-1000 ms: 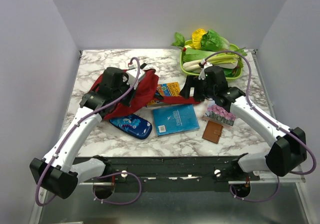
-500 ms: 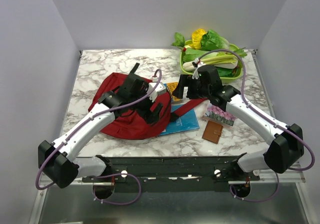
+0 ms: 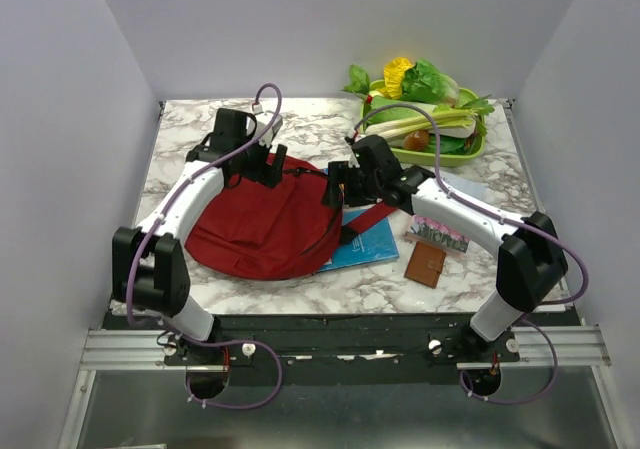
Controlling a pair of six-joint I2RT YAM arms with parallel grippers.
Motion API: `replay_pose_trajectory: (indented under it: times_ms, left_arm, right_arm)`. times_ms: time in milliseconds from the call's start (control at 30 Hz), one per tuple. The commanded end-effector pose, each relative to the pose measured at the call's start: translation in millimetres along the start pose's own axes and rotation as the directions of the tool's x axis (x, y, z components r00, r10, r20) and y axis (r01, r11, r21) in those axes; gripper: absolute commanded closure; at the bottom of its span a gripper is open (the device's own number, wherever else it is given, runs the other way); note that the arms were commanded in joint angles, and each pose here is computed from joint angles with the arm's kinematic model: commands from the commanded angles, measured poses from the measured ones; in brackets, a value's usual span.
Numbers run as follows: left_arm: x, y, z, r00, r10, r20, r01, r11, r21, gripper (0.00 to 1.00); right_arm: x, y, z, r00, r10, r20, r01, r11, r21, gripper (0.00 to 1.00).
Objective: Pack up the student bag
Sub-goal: Unzip the student bag at the center of the board.
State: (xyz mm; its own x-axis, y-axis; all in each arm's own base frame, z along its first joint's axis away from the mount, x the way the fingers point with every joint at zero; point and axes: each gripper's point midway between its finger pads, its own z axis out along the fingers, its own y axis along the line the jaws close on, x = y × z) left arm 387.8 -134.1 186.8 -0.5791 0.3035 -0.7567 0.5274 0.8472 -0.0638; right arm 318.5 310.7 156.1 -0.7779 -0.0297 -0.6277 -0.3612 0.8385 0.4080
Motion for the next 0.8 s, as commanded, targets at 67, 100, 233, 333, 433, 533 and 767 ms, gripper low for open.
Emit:
replay_pose_trajectory:
  times_ms: [67, 100, 233, 333, 433, 533, 767]
  left_arm:
    - [12.5, 31.9, 45.4, 0.999, -0.049, -0.021, 0.048, 0.996, -0.07, 0.22]
    - [12.0, 36.3, 48.5, 0.997, -0.072, -0.015, 0.071, 0.995, -0.072, 0.28]
    - [7.0, 63.6, 52.2, 0.989, -0.144, 0.039, 0.147, 0.984, -0.102, 0.58]
    - [10.3, 69.3, 54.5, 0.991, -0.122, 0.053, 0.126, 0.987, -0.101, 0.68]
    - [18.0, 60.4, 57.0, 0.996, -0.089, 0.023, 0.089, 0.996, -0.022, 0.67]
    - [26.8, 53.1, 59.6, 0.996, -0.09, -0.012, 0.09, 0.996, 0.024, 0.62]
    - [39.5, 39.0, 59.6, 0.998, -0.049, -0.046, 0.054, 0.992, 0.112, 0.35]
  right_arm:
    - [18.6, 1.9, 15.2, 0.998, -0.046, -0.052, 0.049, 0.998, 0.047, 0.32]
    - [21.4, -1.1, 16.1, 0.997, -0.047, -0.056, 0.05, 0.997, 0.056, 0.38]
    - [33.9, -13.3, 13.2, 0.996, -0.055, -0.07, 0.061, 0.994, 0.088, 0.5]
    - [39.2, -16.4, 9.7, 0.996, -0.059, -0.07, 0.066, 0.994, 0.088, 0.53]
    - [41.3, -17.9, 11.7, 0.995, -0.062, -0.076, 0.069, 0.994, 0.09, 0.53]
    - [41.6, -18.3, 14.8, 0.995, -0.063, -0.08, 0.07, 0.993, 0.092, 0.53]
    - [38.0, -16.4, 14.2, 0.995, -0.07, -0.072, 0.076, 0.993, 0.088, 0.53]
